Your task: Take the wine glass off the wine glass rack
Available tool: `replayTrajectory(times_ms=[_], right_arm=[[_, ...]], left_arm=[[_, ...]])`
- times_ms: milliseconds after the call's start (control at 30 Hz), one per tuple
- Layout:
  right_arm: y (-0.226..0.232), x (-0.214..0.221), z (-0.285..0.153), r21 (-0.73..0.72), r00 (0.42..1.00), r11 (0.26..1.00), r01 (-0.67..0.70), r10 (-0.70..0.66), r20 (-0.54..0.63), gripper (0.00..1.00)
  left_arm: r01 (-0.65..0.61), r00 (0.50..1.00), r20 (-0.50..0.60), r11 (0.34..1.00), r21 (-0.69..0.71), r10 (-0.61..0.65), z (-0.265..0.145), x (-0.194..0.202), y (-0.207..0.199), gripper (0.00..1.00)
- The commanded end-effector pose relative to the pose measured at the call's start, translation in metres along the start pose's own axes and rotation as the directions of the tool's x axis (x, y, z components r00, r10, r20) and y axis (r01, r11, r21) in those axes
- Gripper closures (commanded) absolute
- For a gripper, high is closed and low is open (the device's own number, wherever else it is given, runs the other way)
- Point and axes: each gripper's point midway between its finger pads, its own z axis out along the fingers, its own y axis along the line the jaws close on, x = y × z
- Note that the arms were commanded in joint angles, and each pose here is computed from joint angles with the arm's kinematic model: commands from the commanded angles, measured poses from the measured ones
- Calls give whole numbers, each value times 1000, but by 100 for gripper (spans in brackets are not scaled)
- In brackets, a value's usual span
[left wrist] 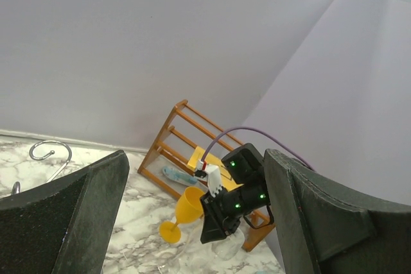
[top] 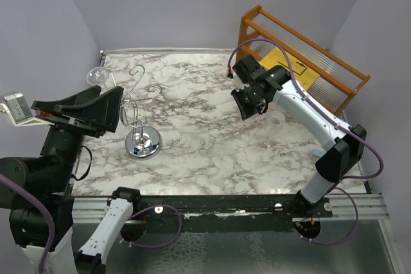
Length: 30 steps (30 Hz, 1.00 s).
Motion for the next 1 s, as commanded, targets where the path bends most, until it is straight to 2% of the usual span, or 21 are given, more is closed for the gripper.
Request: replayTrajectory(times_ms=[0,167,367,600,767,967], right_arm=[[-4,-11,-7,29,999,999,21,-22,35,74],[-2,-25,-19,18,995,1000,22,-23,92,61],[1,-46,-50,-2,976,1000,24,-23,214,49],[1,-56,-85,-19,921,999,40,-30,390,31],[7,-48,-94,-63,873,996,68,-28,487,23],[9,-36,-96,-80,837,993,86,-28,546,18]], left_arm=[[-8,1000,-12,1000,-17,8,4,4,6,11],[0,999,-32,1000,-22,0,9,9,9,11],[5,997,-71,999,-48,-8,17,21,18,11],[-18,988,-156,993,-118,0,30,44,40,11],[-92,974,-221,975,-205,45,41,54,65,11],[-219,948,-293,927,-303,129,56,57,95,11]])
